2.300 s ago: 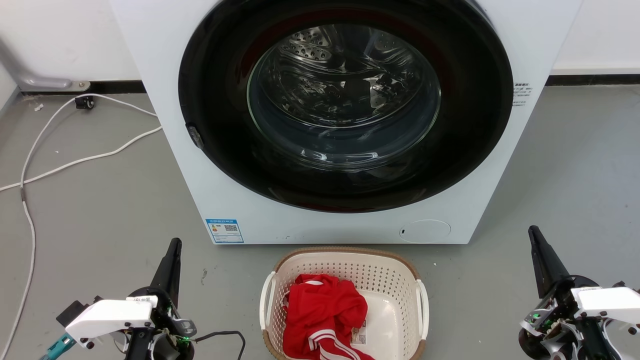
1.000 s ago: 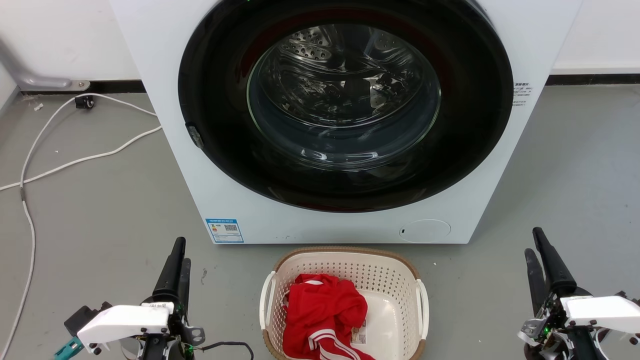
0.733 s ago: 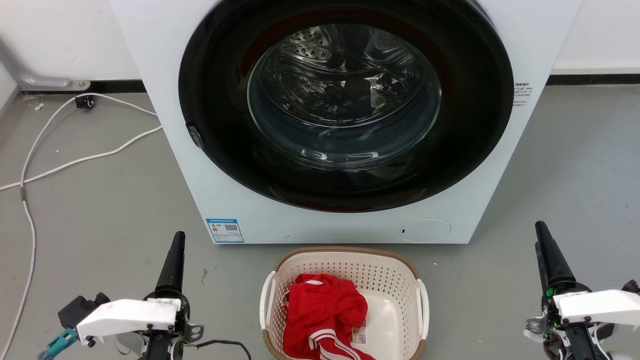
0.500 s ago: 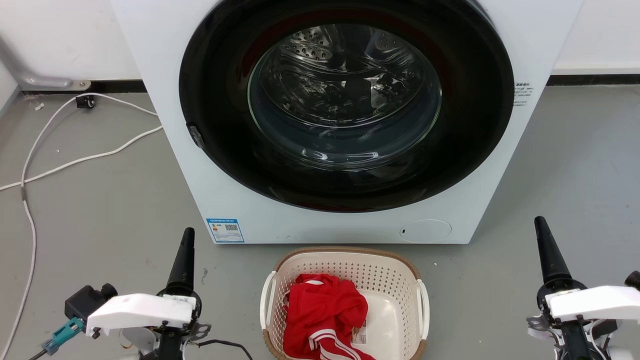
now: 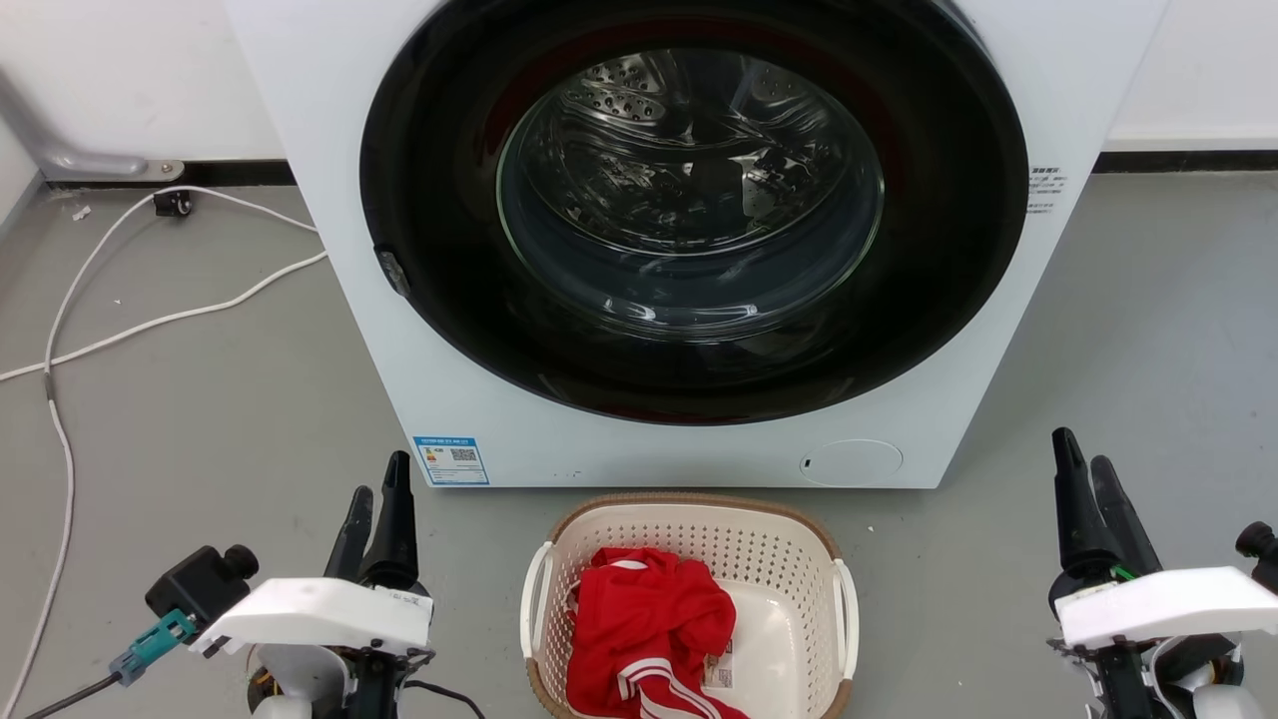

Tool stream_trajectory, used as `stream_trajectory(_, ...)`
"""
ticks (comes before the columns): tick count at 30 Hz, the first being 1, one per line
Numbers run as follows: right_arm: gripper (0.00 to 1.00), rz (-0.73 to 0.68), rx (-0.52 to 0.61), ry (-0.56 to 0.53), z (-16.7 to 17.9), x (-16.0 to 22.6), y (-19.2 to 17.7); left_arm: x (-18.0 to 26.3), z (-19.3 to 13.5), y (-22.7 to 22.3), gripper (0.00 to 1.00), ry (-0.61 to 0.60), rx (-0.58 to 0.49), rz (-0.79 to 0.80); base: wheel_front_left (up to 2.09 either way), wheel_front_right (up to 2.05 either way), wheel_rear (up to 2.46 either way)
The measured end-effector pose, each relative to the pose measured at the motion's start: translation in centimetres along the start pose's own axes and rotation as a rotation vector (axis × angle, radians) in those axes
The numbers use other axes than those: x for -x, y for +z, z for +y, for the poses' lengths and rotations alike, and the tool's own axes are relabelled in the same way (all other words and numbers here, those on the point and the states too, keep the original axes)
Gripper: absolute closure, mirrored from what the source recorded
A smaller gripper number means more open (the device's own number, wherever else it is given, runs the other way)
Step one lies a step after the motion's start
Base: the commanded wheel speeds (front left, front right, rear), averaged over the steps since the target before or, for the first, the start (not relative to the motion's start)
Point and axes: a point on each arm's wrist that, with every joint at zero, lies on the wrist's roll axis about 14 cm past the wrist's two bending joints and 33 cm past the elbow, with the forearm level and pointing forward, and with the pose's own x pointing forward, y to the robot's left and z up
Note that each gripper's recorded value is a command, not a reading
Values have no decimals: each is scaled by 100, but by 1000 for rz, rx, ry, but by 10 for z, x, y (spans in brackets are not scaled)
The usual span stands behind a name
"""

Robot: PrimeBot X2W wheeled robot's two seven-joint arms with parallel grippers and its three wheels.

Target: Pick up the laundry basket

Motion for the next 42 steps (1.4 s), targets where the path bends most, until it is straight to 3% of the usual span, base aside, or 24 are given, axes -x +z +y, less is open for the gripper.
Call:
stream_trajectory(21,0,-16,307,40,7,1,0,-3,-17,7,0,-48,-301,-60,0,0,0)
stream_trajectory(42,0,3,544,85,13,2,-10,-5,-29,5,0,-94,-561,-95,0,0,0)
